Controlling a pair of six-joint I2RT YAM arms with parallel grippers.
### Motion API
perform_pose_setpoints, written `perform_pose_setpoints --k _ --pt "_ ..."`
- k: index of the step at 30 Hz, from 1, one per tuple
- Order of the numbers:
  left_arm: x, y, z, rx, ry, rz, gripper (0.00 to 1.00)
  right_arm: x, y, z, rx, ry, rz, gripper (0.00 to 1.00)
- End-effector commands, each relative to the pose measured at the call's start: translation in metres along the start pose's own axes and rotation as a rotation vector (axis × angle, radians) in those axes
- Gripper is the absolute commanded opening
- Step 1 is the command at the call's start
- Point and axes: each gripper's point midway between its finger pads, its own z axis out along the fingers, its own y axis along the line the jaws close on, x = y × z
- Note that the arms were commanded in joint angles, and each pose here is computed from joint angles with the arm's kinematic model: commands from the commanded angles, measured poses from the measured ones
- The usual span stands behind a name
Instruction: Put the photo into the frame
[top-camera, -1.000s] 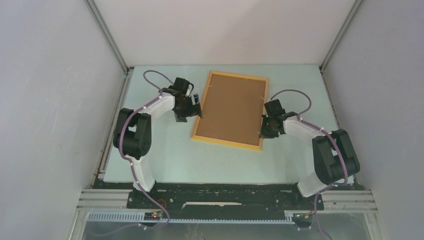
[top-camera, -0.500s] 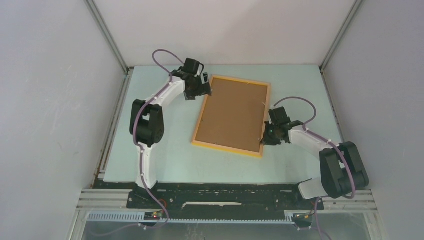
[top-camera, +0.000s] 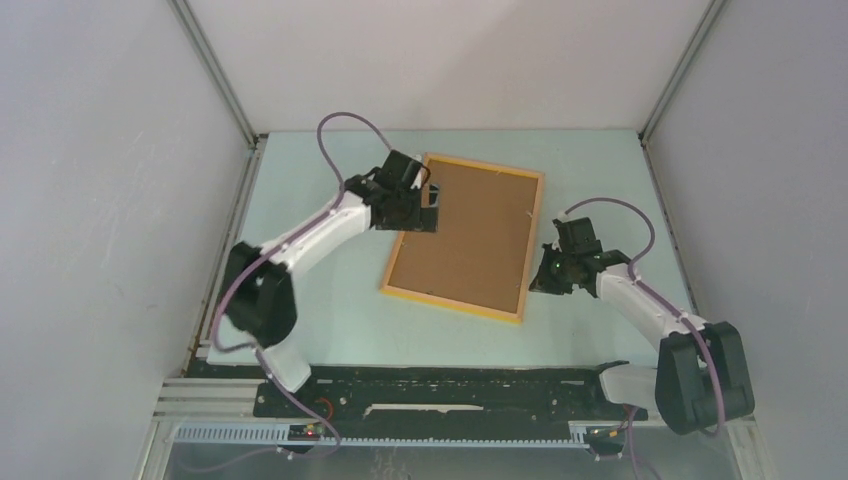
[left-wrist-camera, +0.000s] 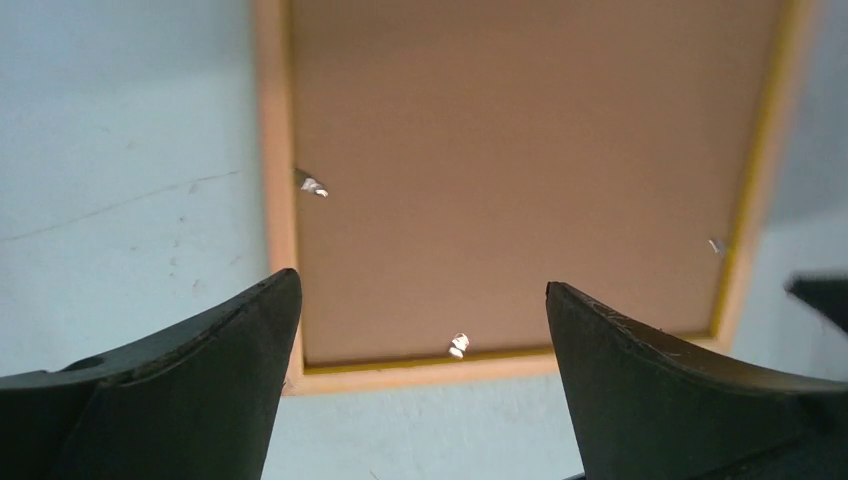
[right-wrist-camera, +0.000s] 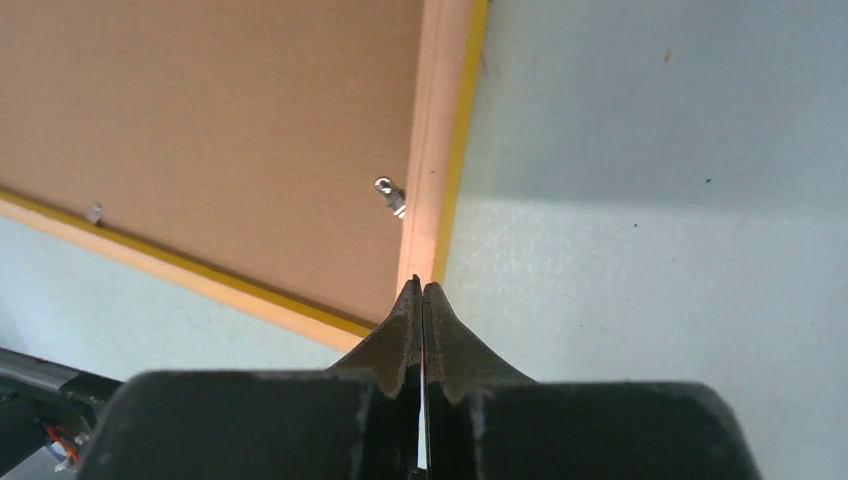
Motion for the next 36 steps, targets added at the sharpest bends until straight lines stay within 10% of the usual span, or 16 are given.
perform_pose_setpoints --k 1,8,13,15,36 --pt "0.012 -0.041 -0.056 0.161 -0.199 0.207 1.0 -0.017 0.02 -0.019 -0.075 -0.057 -0.02 0.0" --pt "0.101 -0.092 -0.093 0.349 -0.431 0.575 1.0 -0.019 0.023 -0.026 -0.087 -0.044 0.022 0.04" --pt "0.128 -0.105 -0.099 0.472 -0.36 0.537 1.0 0.0 0.02 -0.011 -0.04 0.074 0.015 0.55" --pt "0.133 -0.11 -0.103 0.516 -0.369 0.535 1.0 0.008 0.016 -0.006 0.005 0.138 0.016 0.6" --pt "0.166 -0.117 -0.089 0.426 -0.447 0.78 1.0 0.041 0.007 0.025 0.197 0.397 -0.055 0.43"
